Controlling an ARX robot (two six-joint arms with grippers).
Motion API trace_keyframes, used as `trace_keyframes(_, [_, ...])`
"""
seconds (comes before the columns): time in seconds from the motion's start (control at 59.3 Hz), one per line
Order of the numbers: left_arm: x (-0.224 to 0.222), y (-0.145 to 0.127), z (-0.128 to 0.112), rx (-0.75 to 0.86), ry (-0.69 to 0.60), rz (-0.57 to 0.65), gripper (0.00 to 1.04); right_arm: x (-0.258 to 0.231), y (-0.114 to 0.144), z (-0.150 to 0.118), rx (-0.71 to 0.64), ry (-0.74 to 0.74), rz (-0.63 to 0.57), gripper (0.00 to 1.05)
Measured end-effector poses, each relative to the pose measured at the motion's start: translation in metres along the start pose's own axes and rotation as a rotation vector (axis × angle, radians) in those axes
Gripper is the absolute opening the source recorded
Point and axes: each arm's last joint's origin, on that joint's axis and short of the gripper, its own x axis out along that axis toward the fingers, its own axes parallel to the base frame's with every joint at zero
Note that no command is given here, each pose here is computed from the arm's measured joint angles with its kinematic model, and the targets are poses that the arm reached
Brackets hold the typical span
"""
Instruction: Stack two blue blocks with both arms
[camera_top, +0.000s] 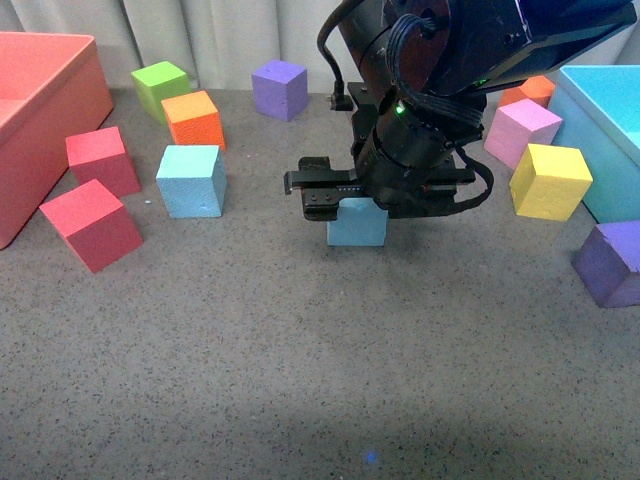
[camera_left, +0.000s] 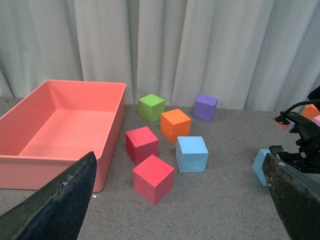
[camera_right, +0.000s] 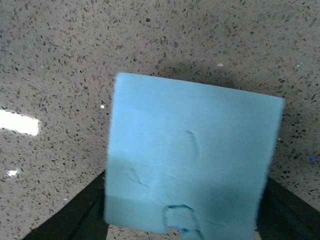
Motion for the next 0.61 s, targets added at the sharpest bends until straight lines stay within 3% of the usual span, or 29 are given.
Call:
trace_keyframes(0.135, [0.000, 0.000, 0.000, 0.000, 0.000, 0.000, 0.98, -0.008, 0.001, -0.003, -0.019, -0.010, 0.009, 0.97])
trace_keyframes(0.304, [0.000, 0.000, 0.000, 0.000, 0.000, 0.000, 0.98, -0.045, 0.010, 0.001, -0.076, -0.130, 0.017, 0.95])
trace_keyframes(0.354, [0.000, 0.000, 0.000, 0.000, 0.000, 0.000, 0.98, -0.058, 0.012, 0.001, -0.090, -0.231, 0.005, 0.94])
trace_keyframes(0.455, [0.000, 0.000, 0.000, 0.000, 0.000, -0.002, 0.98, -0.072, -0.002, -0.014, -0.091, -0.635, -0.222, 0.77])
trace_keyframes(0.607, [0.000, 0.000, 0.000, 0.000, 0.000, 0.002, 0.98, -0.110, -0.046, -0.055, -0.002, -1.007, -0.254, 0.52])
